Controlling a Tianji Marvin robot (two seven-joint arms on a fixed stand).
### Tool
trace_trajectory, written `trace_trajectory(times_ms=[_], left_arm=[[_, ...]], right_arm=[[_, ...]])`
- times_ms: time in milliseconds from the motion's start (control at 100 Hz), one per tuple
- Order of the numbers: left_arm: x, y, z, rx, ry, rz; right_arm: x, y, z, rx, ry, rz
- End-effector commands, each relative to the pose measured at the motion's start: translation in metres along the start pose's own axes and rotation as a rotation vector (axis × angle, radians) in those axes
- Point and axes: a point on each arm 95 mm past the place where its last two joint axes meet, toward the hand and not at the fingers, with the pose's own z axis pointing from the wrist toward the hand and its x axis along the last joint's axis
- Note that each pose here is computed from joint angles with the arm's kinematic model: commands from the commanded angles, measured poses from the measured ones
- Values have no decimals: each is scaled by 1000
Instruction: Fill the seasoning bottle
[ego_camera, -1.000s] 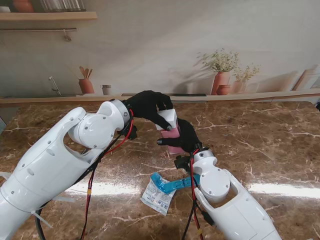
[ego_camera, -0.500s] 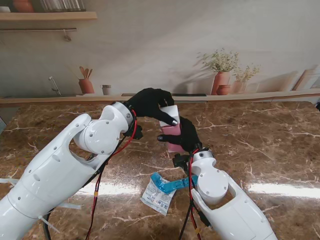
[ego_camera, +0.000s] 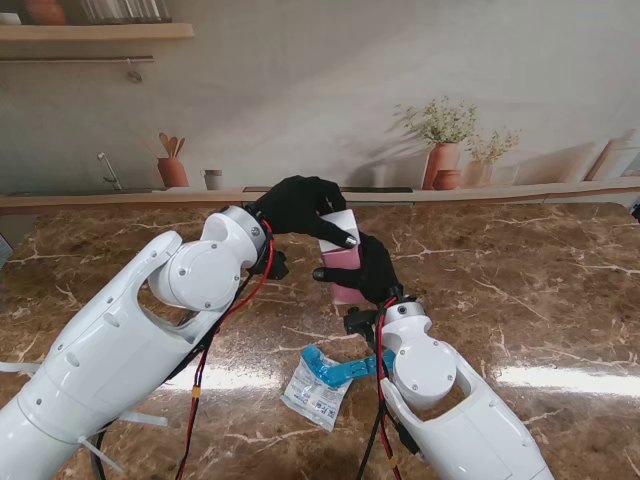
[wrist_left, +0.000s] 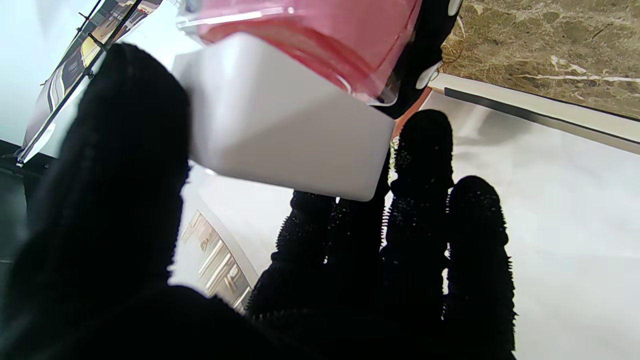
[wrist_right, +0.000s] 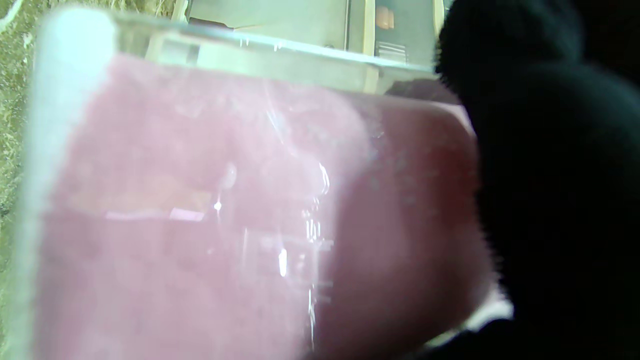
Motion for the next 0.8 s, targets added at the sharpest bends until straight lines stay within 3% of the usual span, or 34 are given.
trace_trajectory(times_ms=[0, 210, 380, 550, 680, 790], left_arm=[[-4, 3, 0, -9, -7, 12], [-7, 3, -2, -16, 11, 11], [-9, 2, -4, -61, 43, 27], [-13, -2, -11, -173, 60, 60], [-14, -6, -15, -261, 80, 12], [-14, -11, -17, -273, 92, 1]], right_arm=[[13, -9, 0, 22, 30, 29], [17, -7, 1, 10, 37, 39], [18, -8, 2, 12, 39, 37], [20, -6, 3, 4, 41, 34], [20, -4, 4, -1, 40, 30], [20, -4, 5, -1, 36, 27]])
